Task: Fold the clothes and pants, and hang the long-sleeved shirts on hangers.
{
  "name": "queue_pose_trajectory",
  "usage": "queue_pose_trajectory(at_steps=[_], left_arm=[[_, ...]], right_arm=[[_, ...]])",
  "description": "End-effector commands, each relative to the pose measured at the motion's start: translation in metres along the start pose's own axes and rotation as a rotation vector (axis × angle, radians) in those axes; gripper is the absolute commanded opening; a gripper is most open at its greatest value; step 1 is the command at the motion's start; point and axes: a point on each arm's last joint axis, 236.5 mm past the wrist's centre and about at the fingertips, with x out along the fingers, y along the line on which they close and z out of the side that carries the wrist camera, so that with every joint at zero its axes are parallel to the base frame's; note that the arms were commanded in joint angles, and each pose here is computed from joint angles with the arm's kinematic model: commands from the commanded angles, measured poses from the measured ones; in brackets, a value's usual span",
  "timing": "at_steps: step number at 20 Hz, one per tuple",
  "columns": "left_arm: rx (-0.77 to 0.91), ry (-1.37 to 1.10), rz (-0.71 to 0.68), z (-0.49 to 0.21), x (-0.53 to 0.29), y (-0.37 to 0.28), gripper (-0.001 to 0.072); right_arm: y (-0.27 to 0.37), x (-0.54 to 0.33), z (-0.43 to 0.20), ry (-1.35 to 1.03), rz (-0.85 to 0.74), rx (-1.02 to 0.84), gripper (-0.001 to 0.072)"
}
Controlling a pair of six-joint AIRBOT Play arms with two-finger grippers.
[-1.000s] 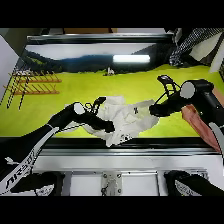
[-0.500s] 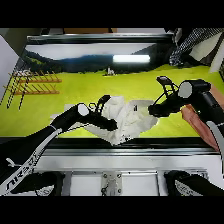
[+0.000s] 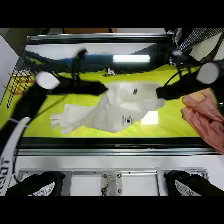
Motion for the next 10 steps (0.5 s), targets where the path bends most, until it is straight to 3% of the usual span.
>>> queue_pose_trajectory(at_steps=[1, 6, 10], left_arm=[[0.235, -0.305, -0.038, 0.091, -0.121, -0.095, 0.0015], [0.441, -0.636, -0.123, 0.121, -0.247, -0.213, 0.0014], [0.521, -0.734, -0.150, 0.120, -0.290, -0.251, 0.0015]], right_arm=[[0.019, -0.116, 0.065, -0.329, 0.033, -0.047, 0.0013], [0.062, -0.281, 0.100, -0.840, 0.169, -0.096, 0.0013], [0.070, -0.350, 0.093, -1.055, 0.196, -0.102, 0.0013]])
